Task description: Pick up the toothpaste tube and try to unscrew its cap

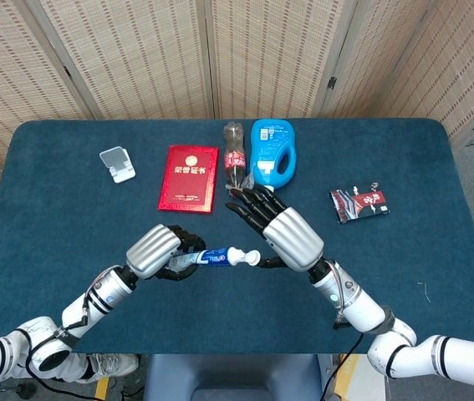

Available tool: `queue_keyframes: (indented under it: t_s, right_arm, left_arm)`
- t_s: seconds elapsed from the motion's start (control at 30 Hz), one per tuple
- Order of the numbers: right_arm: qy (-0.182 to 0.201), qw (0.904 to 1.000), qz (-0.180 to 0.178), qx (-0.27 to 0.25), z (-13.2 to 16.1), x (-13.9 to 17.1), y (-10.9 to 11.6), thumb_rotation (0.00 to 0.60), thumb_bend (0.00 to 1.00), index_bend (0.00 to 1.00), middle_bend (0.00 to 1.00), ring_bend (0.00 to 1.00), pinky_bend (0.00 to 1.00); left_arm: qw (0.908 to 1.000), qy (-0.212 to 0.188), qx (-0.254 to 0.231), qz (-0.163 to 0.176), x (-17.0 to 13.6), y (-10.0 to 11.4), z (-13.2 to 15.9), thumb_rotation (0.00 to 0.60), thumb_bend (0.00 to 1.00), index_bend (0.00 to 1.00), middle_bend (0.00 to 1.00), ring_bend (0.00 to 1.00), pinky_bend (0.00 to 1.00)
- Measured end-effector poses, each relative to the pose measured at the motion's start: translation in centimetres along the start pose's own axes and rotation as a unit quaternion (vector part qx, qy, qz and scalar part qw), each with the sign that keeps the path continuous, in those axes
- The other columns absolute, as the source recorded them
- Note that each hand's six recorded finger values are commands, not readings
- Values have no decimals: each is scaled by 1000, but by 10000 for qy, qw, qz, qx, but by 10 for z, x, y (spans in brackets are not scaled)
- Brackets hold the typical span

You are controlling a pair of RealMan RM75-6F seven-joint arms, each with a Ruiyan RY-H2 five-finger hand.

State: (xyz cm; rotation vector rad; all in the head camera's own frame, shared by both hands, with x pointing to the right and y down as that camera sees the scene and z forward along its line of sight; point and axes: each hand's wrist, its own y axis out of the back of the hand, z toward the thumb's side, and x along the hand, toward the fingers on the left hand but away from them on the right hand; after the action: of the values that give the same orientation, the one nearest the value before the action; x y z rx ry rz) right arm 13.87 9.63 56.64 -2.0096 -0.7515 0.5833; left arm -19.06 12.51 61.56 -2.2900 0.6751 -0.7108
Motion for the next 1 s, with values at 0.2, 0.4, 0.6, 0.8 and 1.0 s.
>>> queue_keyframes:
  t_s: [0.2,0.4,0.6,0.8,1.0]
  right_arm:
    - [-26,10000,14,40,-2,-1,2,600,15,0,0,0,0]
    - [-37,10000,79,27,-1,-6,-3,600,16,0,0,0,0]
    - [-62,10000,74,-8,-1,-6,-3,600,15,0,0,0,0]
    - [-124,9997,148,-153,-1,6,6,599,16,0,0,0,0]
    - [-149,9961,534,-685,5,17,4,396,16,0,0,0,0]
  left_arm:
    - [9996,85,258,-116,0,-5,-5,600,611,786,802,740,511]
    - [9991,205,311,-195,1,-9,-6,600,611,786,802,739,511]
    - [9994,283,174,-101,-1,-8,-10,600,611,786,802,740,512]
    - [9989,402,-154,209,-8,2,-22,600,612,781,802,740,513]
    - [9953,350,-659,622,-15,11,-26,600,615,779,802,739,513]
